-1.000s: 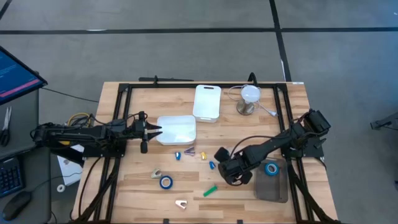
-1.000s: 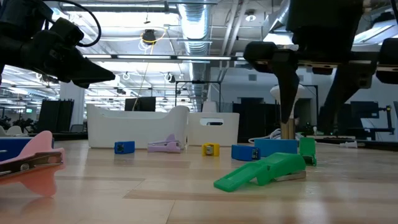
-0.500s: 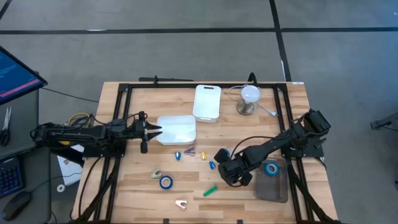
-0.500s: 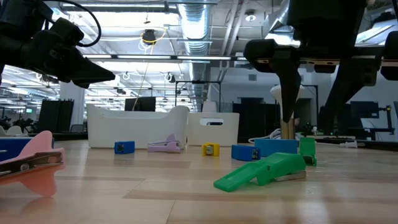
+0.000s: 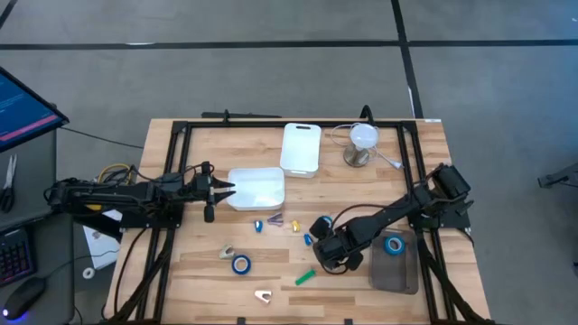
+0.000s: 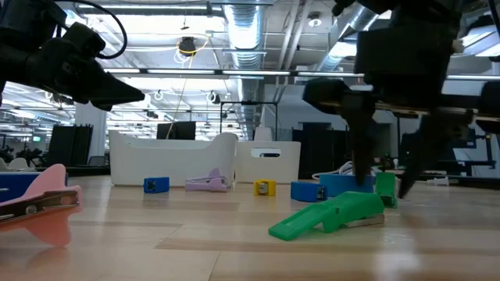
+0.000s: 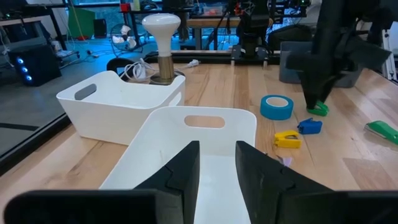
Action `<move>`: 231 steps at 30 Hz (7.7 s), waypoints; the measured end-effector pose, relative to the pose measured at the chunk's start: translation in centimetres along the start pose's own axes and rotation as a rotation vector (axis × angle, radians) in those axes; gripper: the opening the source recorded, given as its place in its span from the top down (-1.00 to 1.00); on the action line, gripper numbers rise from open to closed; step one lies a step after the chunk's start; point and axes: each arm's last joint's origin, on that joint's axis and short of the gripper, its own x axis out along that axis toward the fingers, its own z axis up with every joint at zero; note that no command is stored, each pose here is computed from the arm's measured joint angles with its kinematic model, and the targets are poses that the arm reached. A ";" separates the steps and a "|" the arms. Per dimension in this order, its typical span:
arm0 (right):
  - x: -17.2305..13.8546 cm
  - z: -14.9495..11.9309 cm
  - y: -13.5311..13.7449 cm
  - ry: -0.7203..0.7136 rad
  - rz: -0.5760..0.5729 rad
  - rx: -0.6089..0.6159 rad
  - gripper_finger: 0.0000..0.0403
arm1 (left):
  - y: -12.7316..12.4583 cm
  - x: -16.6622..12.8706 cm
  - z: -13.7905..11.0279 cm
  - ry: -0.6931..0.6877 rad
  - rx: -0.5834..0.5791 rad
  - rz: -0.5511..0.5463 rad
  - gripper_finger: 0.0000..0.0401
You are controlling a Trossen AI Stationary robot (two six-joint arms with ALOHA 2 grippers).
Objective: Pick and place Stapler, Stapler remover, tape
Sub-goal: Put the top green stapler into the top white bin, then put the gray staple remover into the bottom white bin
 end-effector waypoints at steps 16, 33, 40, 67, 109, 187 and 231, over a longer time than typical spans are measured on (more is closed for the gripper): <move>-0.6 0.6 -0.6 -0.018 -0.040 0.031 0.76 | 0.0 0.2 -0.2 0.022 0.002 -0.001 0.53; -9.3 0.9 -11.4 0.067 -0.326 0.241 0.76 | 0.0 0.2 -0.2 0.023 0.002 0.000 0.53; -13.1 -2.1 -17.5 0.036 -0.438 0.413 0.76 | 0.0 0.2 -0.2 0.023 0.002 -0.001 0.53; -7.7 -15.2 -28.9 0.018 -0.389 0.834 0.76 | 0.0 0.2 -0.2 0.024 0.002 -0.002 0.53; -0.4 -17.8 -28.7 0.125 -0.105 0.937 0.42 | -0.1 0.3 -0.4 0.043 0.008 -0.001 0.53; -7.8 -13.3 0.8 -0.887 -0.616 0.999 1.00 | -0.1 0.3 0.0 0.024 -0.047 -0.003 0.56; -7.5 -13.8 0.5 -0.841 -0.642 1.022 1.00 | -10.2 -3.2 1.7 0.583 -0.309 -0.232 0.99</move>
